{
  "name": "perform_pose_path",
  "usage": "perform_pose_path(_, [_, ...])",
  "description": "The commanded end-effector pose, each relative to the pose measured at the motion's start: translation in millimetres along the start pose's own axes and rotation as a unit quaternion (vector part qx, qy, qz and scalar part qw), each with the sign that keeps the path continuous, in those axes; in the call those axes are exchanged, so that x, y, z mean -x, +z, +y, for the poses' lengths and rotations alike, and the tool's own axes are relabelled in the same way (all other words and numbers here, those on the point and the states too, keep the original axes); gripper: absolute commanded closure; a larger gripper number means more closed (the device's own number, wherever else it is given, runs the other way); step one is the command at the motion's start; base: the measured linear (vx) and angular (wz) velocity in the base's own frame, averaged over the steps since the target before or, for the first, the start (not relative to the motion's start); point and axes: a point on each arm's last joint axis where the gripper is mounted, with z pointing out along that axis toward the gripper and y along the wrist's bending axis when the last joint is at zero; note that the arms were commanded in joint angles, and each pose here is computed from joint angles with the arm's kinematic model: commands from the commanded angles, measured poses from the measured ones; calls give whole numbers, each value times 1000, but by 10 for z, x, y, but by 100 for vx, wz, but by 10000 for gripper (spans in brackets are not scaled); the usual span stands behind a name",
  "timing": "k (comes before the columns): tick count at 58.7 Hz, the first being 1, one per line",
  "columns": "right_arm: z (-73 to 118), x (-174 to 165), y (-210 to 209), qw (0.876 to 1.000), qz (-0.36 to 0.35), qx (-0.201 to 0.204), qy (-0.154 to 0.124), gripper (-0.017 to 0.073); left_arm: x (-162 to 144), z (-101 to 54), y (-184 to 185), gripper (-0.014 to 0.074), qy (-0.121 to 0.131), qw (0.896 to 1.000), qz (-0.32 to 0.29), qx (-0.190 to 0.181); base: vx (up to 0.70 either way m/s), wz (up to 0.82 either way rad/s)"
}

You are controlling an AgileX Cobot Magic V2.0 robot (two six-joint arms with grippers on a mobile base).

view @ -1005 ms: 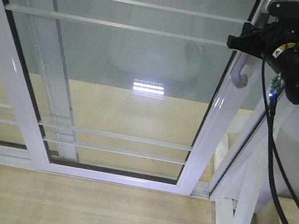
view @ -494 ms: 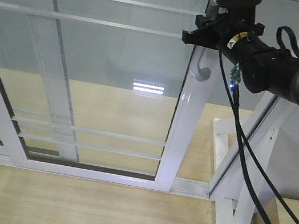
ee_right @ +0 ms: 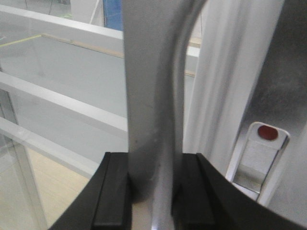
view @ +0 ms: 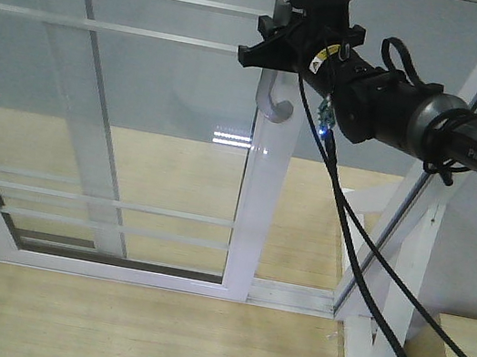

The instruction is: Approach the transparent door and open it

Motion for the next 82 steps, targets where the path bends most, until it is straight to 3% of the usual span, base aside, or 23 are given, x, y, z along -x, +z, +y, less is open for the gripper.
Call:
perform_pose_path(1, [-61, 502, -149, 995, -98, -10, 28, 565, 202, -4, -26, 196, -1, 998, -61, -1, 0, 0])
perform_pose_path(17, [207, 498, -137, 995, -96, 23, 5, 550, 202, -4, -26, 196, -1, 998, -61, -1, 0, 0])
perform_pose_path(26, [205, 486, -135, 996, -90, 23, 5, 480, 202, -4, -26, 196, -1, 998, -61, -1, 0, 0])
perform_pose_path(33, [199, 483, -134, 996, -88, 22, 8, 366, 202, -4, -26, 196, -1, 998, -61, -1, 0, 0])
perform_pose_path(48, [196, 477, -144, 997, -75, 19, 14, -17, 202, -4, -26, 196, -1, 998, -61, -1, 0, 0])
perform_pose_path(55, [166, 579, -239, 997, -77, 14, 13, -118, 202, -4, -26, 196, -1, 998, -61, -1, 0, 0])
perform_pose_path(62, [27, 670, -415, 999, -46, -6, -13, -129, 202, -4, -26, 196, -1, 998, -61, -1, 0, 0])
perform_pose_path(67, [-135, 700, -605, 999, 15, -27, -33, -118, 202, -4, -26, 196, 0, 998, -61, -1, 0, 0])
perform_pose_path(72, [-309, 709, -844, 996, 69, -50, -29, -100, 202, -7, -27, 196, 6, 998, -61, -2, 0, 0])
perform_pose_path(80, [-498, 668, -1303, 991, 107, -82, -12, -59, 159, -100, 45, 196, 76, 995, -53, -31, 0, 0])
perform_pose_path(82, [-520, 664, -1412, 991, 103, -87, -11, -52, 148, -134, 69, 196, 82, 994, -53, -41, 0, 0])
